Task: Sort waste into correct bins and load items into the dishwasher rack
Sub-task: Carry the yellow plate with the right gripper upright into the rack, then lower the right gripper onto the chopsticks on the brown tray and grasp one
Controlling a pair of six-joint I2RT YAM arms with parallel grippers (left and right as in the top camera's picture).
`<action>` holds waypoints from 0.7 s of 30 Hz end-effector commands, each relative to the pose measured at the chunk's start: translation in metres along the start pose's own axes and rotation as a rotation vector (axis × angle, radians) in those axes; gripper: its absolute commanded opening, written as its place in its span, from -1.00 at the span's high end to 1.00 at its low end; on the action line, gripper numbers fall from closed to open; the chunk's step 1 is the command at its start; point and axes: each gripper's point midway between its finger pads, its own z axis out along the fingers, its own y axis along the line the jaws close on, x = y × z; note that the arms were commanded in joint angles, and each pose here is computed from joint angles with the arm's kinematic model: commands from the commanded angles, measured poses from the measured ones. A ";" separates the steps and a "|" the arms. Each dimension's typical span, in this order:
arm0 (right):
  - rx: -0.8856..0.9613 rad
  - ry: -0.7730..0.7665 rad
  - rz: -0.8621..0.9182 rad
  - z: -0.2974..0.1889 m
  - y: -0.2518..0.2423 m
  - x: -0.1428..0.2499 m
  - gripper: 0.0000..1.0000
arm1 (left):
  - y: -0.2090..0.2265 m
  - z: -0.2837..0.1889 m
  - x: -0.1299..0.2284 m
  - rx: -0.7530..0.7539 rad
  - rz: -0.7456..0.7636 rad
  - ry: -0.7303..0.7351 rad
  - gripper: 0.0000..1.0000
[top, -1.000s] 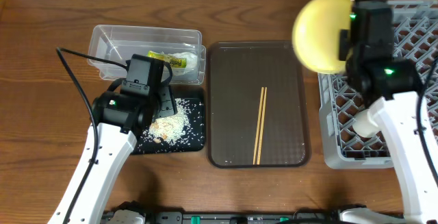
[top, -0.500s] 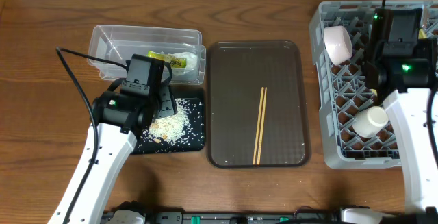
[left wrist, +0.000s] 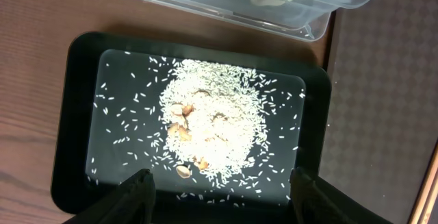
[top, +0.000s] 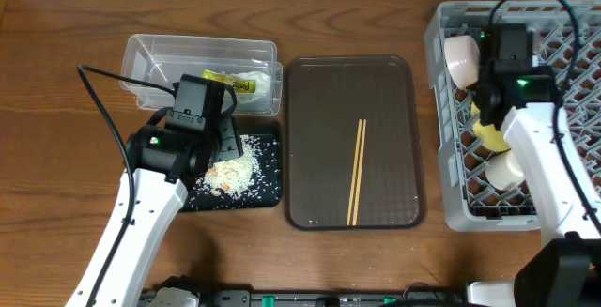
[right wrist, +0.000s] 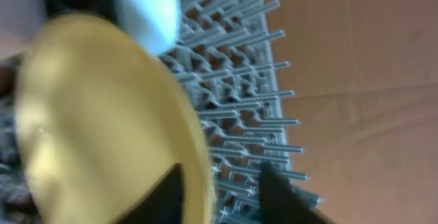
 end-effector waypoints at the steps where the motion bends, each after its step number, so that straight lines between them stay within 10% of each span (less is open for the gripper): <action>1: -0.041 -0.106 0.107 -0.031 -0.007 -0.021 -0.08 | 0.003 0.000 -0.002 -0.014 -0.010 -0.001 -0.32; 10: -0.682 -0.379 0.232 -0.150 0.053 -0.053 -0.28 | 0.003 0.000 -0.002 -0.014 -0.010 -0.002 -0.33; 14: -1.001 -0.187 0.246 -0.179 0.110 -0.021 -0.15 | 0.003 0.000 -0.002 -0.015 -0.010 -0.002 -0.33; 21: -1.030 0.121 0.119 -0.157 0.198 0.053 -0.17 | 0.003 0.000 -0.002 -0.014 -0.010 -0.002 -0.33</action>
